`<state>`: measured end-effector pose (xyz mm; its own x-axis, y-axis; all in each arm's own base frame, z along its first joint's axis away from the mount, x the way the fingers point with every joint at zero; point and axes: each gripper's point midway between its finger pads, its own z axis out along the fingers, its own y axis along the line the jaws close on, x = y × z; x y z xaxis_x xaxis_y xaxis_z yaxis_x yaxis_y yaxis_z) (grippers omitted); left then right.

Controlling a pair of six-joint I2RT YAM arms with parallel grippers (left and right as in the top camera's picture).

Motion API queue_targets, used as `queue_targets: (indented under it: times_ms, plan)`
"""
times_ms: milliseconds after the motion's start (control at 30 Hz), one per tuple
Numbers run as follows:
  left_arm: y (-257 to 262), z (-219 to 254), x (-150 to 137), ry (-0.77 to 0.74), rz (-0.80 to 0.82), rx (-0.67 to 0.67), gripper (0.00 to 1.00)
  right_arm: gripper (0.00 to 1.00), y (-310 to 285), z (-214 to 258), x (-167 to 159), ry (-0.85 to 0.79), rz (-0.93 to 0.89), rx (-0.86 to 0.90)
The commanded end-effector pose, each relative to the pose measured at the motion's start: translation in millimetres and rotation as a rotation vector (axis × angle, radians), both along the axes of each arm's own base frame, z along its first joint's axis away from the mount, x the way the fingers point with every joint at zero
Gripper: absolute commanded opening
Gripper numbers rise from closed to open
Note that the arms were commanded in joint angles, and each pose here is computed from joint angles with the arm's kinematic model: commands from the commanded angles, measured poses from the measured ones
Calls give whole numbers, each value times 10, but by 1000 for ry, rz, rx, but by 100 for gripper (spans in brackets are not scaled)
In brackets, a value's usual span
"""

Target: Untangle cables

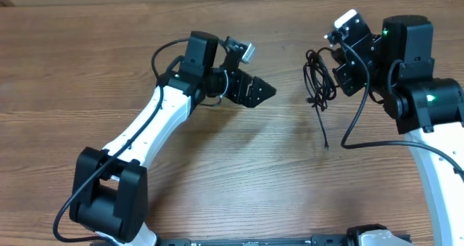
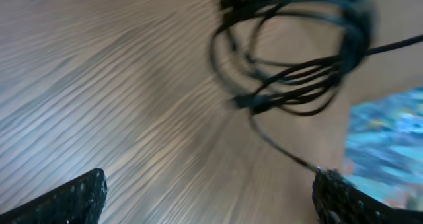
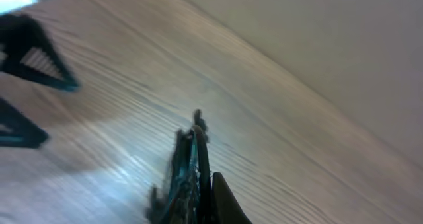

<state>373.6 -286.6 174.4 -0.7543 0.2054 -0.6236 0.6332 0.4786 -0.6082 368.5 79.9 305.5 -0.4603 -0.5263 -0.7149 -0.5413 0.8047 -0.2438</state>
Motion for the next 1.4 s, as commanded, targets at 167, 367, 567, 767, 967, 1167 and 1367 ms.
queue_targets:
  times_ms: [167,367,567,767,967,1167,1367]
  plan:
    - [-301,252,-208,-43,-105,-77,100,4,439,228,-116,25,141,250]
    - [-365,214,-195,-49,-75,-47,100,4,577,336,-145,41,167,364]
    - [-279,76,-2,22,113,30,100,4,642,383,-173,73,160,442]
    - [-215,29,95,41,197,58,100,4,745,431,-255,94,222,492]
    - [-221,46,107,56,211,45,100,4,746,430,-256,94,222,492]
    - [-230,78,141,69,237,27,99,4,772,440,-283,110,230,515]
    - [-192,40,199,64,290,53,99,4,831,481,-331,125,262,552]
